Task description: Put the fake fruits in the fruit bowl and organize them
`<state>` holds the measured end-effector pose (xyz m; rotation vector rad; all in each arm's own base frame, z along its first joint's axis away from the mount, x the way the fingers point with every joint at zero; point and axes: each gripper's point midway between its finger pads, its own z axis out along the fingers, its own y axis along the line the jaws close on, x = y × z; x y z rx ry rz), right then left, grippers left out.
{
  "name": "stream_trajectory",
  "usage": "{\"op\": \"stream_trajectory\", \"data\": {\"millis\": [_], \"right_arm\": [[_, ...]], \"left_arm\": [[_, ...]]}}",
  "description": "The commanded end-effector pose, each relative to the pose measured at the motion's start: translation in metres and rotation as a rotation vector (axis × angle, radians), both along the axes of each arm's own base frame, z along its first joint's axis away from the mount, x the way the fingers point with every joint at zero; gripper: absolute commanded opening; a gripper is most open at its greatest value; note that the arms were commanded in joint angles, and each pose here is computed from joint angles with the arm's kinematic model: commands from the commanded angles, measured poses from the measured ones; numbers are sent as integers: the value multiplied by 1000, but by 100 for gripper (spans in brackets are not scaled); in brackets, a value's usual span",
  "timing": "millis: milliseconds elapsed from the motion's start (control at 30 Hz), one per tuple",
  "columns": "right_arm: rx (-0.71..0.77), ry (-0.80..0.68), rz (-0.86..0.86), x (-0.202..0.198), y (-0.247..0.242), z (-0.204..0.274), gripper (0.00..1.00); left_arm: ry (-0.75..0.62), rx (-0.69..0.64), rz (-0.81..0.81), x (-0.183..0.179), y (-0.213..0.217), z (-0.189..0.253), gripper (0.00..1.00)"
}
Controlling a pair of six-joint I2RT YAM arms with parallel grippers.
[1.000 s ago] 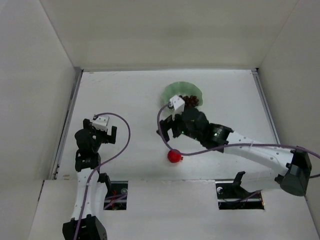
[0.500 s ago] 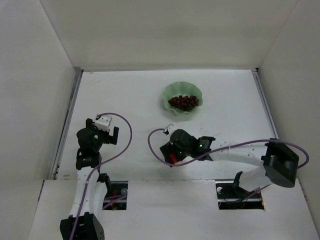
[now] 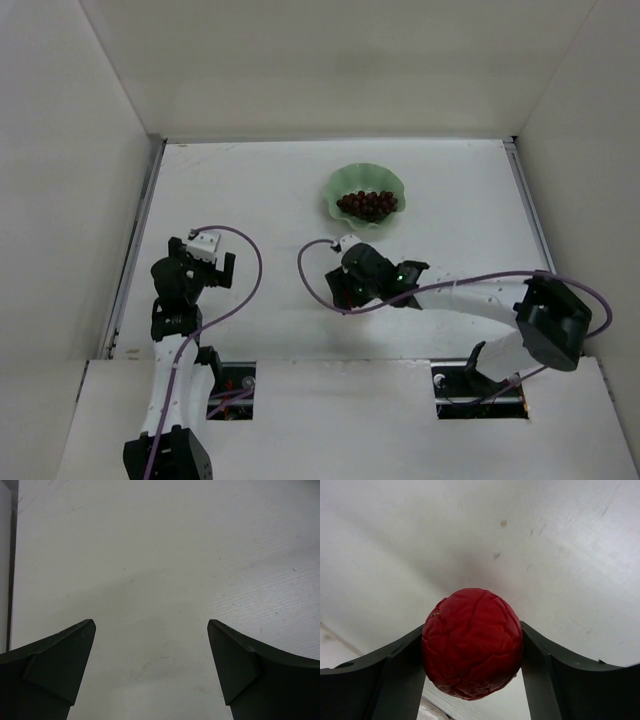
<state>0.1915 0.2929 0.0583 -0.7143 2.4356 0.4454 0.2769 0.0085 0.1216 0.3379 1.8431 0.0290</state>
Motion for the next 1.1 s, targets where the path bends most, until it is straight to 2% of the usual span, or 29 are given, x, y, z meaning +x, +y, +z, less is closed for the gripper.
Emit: {"op": "stream_trajectory", "data": {"millis": [0,133,267,433,500,633,667,700,733,767,900,1000,1067], "right_arm": [[216,-199,-82,59,20,96,16],[328,-336,-294,159,-6,156,12],[264,-379,-419,250,-12,159,11],[209,-403,-511,327,-13,151,17],[189,-420,-554,342,-21,147,20],[151,-420,-551,351,-25,136,31],[144,-414,-542,350,-25,131,39],[141,-411,-528,348,-23,127,56],[137,-412,-521,346,-23,125,86],[139,-410,-518,344,-23,125,100],[226,-458,-541,330,-28,163,100],[290,-518,-554,307,-40,198,100],[302,-513,-574,287,-53,205,100]], "left_arm": [[-40,8,-15,3,-1,5,100],[-38,12,-27,4,-4,3,100],[-48,14,-27,3,-4,5,100],[-67,14,-15,2,-1,9,100],[-72,13,-13,1,0,11,100],[-77,10,2,0,4,12,100],[-77,10,4,0,4,12,100],[-76,9,5,0,4,12,100],[-74,9,5,0,4,12,100],[-71,7,6,0,4,11,100],[-71,7,2,1,4,12,100],[-75,7,7,0,5,13,100],[-75,7,9,0,5,13,100]]}}
